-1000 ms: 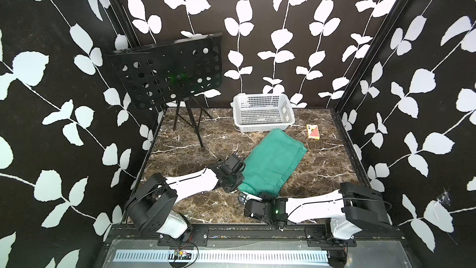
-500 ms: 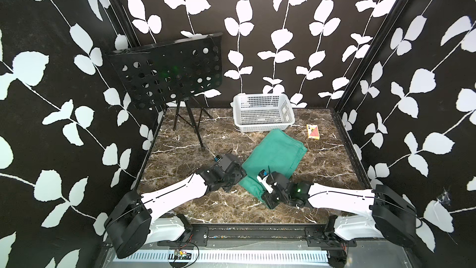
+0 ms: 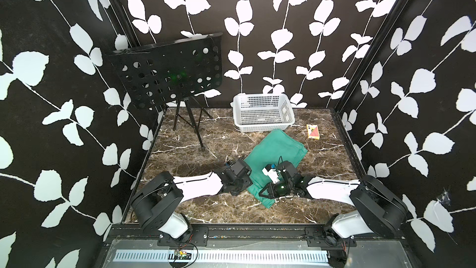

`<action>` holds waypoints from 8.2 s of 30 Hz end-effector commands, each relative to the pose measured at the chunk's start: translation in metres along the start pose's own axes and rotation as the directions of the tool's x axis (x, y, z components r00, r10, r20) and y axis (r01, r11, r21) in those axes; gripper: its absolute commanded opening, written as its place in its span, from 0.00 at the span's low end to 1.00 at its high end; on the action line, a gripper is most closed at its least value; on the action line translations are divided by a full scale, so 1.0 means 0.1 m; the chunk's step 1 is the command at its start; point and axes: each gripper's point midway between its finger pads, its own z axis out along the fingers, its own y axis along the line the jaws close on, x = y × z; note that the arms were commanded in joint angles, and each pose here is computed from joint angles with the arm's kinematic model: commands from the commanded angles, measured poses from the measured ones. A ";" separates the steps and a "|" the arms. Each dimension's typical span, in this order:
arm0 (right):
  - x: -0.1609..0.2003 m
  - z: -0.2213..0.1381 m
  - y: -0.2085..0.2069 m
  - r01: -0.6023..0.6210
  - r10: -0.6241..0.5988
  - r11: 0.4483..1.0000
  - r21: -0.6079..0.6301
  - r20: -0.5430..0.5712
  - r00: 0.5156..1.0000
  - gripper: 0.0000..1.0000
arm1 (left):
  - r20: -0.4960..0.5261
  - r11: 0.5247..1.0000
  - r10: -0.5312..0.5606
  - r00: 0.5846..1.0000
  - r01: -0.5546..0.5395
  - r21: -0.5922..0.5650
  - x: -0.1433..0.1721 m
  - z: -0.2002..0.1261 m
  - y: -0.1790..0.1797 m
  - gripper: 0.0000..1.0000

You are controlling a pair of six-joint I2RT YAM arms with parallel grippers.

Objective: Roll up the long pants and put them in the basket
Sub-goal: Roll the long pant at the center of the board.

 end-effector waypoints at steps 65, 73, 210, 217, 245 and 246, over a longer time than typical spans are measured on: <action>0.46 -0.11 -0.34 -0.170 0.171 0.985 0.013 -0.011 0.985 0.00 | 0.080 0.993 0.007 0.997 -0.016 0.116 -0.33 -0.03 -0.30 0.84; 0.40 -0.14 -0.37 -0.158 0.159 0.987 0.024 -0.037 0.987 0.00 | 0.093 1.000 -0.013 0.996 0.014 -0.007 -0.55 0.07 0.03 0.39; 0.13 0.04 0.09 0.194 -0.193 0.980 0.052 -0.011 0.981 0.00 | 0.118 0.991 -0.027 0.993 0.011 0.131 -0.26 -0.61 0.09 0.91; 0.07 0.08 0.09 -0.001 -0.004 0.991 -0.136 -0.038 0.999 0.00 | 0.137 0.992 -0.015 0.990 -0.003 0.129 -0.31 -0.42 0.03 0.96; -0.55 -0.77 0.16 0.470 -0.645 0.648 0.599 0.104 0.757 0.64 | 0.091 0.999 -0.048 0.995 0.048 0.007 -0.42 -0.02 0.16 0.24; -0.57 -0.80 0.23 0.506 -0.707 0.582 0.636 0.088 0.702 0.65 | 0.090 0.999 -0.050 0.995 0.049 0.010 -0.42 -0.02 0.15 0.24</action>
